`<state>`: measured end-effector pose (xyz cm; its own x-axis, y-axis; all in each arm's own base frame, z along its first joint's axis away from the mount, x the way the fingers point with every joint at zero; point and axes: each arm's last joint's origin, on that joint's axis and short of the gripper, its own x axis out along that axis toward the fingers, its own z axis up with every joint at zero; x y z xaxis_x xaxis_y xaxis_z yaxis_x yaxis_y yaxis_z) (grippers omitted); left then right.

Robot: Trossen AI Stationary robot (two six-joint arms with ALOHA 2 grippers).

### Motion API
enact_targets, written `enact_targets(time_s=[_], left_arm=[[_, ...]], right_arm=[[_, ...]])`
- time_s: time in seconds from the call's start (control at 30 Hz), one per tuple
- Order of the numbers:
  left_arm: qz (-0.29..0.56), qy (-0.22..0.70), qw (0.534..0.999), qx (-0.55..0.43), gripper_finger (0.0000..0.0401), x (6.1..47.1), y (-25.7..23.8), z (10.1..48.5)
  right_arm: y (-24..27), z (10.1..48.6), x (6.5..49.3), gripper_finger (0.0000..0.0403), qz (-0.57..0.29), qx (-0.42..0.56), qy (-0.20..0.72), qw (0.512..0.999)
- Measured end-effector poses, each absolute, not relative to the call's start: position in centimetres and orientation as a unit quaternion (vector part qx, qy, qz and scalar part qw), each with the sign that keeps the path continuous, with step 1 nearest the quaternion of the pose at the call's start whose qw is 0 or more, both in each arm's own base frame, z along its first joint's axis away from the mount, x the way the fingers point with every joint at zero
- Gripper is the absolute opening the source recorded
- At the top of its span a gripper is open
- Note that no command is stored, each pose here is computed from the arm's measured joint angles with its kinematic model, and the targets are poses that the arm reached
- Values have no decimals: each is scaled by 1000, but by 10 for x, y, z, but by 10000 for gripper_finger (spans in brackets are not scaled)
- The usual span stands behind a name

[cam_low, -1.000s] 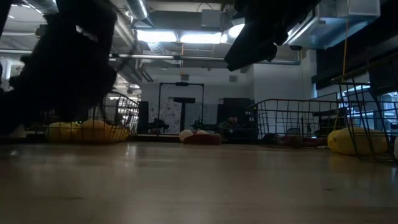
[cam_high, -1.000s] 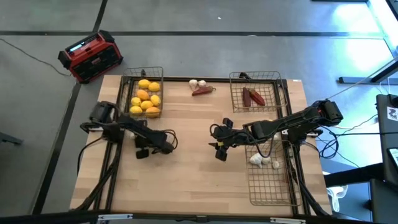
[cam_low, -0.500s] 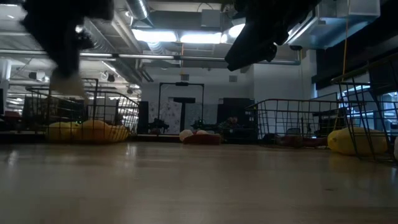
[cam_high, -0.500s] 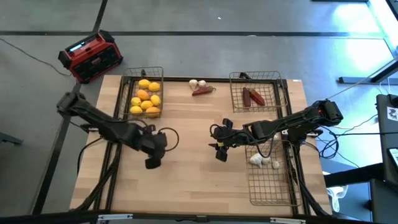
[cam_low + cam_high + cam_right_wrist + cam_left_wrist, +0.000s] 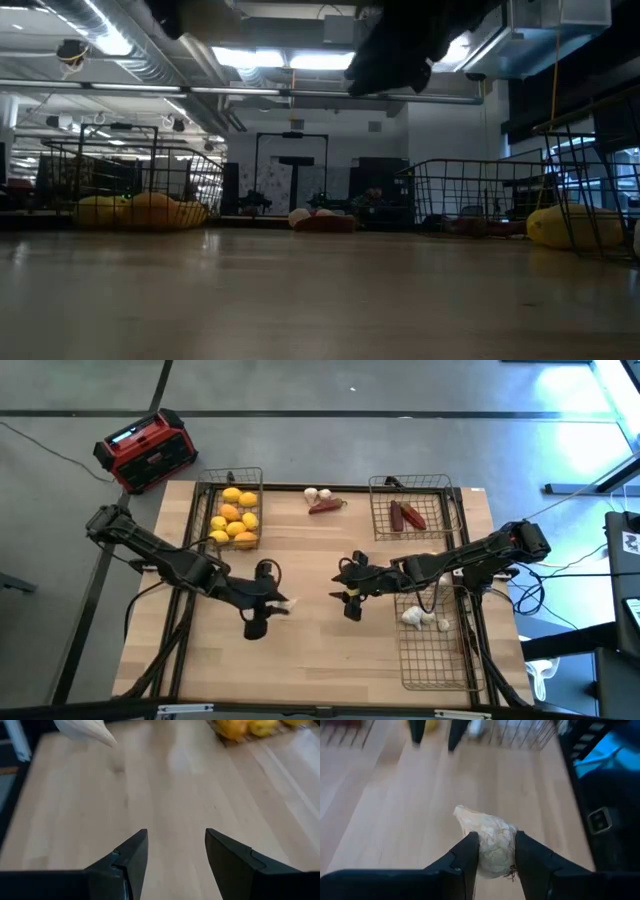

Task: Sort produce into baskets
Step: Put the white garlic into the bottom wire basket

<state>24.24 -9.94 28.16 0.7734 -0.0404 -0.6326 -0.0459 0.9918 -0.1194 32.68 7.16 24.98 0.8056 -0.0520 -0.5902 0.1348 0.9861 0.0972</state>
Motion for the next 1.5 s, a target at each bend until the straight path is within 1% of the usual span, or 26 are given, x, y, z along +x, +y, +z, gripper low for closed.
enact_targets(time_s=[0.23,0.33,0.4,0.63,0.9,0.97,1.03,1.27,1.33,1.4,1.5], left_arm=[[-19,292,955,-48,111,255,-105,283],[-21,284,957,-49,111,261,-107,281],[-22,285,957,-46,111,262,-108,279],[-23,285,957,-44,111,265,-109,277],[-24,287,957,-46,111,266,-110,276],[-24,287,957,-47,112,266,-110,276],[-25,287,956,-47,112,266,-110,276],[-31,289,956,-42,112,266,-111,275],[-31,290,956,-39,112,266,-110,275],[-31,290,956,-39,112,266,-110,275],[-30,289,956,-34,112,266,-110,275]], right_arm=[[78,242,346,193,5,58,261,964],[80,238,354,193,12,55,241,969],[82,235,359,193,20,59,225,972],[89,235,368,193,105,78,185,974],[92,237,372,191,143,83,153,974],[92,235,372,180,145,83,157,973],[92,233,373,158,145,83,159,973],[92,231,374,43,151,70,162,973],[92,230,374,17,152,63,161,973],[92,231,374,9,151,62,160,973],[92,230,374,19,145,61,160,975]])
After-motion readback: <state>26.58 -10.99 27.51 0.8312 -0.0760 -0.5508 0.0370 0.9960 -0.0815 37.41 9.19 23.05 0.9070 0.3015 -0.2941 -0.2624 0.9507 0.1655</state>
